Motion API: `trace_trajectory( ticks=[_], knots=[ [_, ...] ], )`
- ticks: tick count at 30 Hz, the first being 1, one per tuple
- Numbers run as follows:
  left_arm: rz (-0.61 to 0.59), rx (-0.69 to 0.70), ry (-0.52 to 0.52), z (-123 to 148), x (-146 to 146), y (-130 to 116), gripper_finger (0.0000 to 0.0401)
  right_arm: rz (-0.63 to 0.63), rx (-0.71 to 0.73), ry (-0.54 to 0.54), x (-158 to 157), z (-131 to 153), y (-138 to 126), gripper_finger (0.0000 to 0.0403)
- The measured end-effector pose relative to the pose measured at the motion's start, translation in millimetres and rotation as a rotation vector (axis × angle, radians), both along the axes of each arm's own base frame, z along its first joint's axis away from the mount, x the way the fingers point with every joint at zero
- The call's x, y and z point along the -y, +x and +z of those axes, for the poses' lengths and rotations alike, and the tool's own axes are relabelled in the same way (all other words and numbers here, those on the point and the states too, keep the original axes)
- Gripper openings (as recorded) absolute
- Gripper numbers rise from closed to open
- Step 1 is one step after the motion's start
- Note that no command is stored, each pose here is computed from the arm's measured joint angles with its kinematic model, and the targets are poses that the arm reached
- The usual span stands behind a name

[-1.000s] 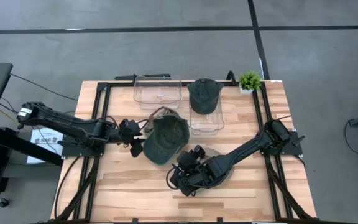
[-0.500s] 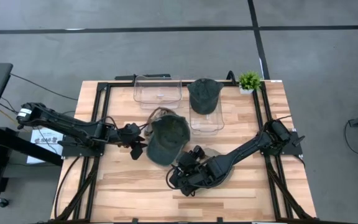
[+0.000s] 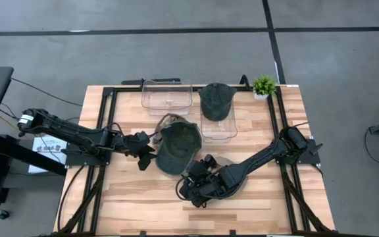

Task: Pick & Place hat
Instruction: Put the gray cap into the right transparent bin

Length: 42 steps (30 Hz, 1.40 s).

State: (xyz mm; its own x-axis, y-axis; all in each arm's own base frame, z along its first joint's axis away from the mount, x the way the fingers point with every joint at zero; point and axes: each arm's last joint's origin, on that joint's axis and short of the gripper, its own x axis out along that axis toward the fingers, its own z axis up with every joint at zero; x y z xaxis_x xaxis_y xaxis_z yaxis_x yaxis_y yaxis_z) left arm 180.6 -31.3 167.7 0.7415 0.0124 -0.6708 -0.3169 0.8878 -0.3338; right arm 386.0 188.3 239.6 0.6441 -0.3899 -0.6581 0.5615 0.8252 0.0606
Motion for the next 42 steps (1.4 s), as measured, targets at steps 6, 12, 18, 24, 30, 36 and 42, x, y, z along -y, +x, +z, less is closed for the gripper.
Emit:
trace_trajectory(
  ticks=[6, 12, 18, 24, 30, 36, 42],
  knots=[
    [0.017, 0.014, -0.021, 1.0, 0.2, 0.9, 0.0163, 0.006, -0.004, -0.005, 0.0, 0.0, 0.0, 0.0248],
    [-0.005, 0.044, -0.033, 3.1, 5.6, 1.8, 0.0163, 0.006, -0.004, -0.005, 0.0, 0.0, 0.0, 0.0248],
    [0.014, 0.054, -0.003, 3.5, 7.5, 1.4, 0.0163, 0.006, -0.004, -0.005, 0.0, -0.2, 0.0, 0.0248],
    [0.018, 0.059, 0.0, 3.9, 7.5, 1.7, 0.0163, 0.006, -0.004, -0.006, -0.1, -0.3, 0.1, 0.0248],
    [0.021, 0.045, 0.003, 0.2, 8.1, 4.1, 0.0163, 0.006, 0.001, -0.003, -0.3, -0.2, 0.6, 0.0248],
    [0.027, -0.003, 0.008, -11.7, 9.8, 10.8, 0.0163, 0.006, 0.002, -0.003, -0.4, -0.3, 0.7, 0.0248],
    [0.026, -0.021, 0.013, -20.6, 11.5, 17.4, 0.0163, 0.006, 0.002, -0.003, -0.4, -0.4, 0.8, 0.0248]
  ],
)
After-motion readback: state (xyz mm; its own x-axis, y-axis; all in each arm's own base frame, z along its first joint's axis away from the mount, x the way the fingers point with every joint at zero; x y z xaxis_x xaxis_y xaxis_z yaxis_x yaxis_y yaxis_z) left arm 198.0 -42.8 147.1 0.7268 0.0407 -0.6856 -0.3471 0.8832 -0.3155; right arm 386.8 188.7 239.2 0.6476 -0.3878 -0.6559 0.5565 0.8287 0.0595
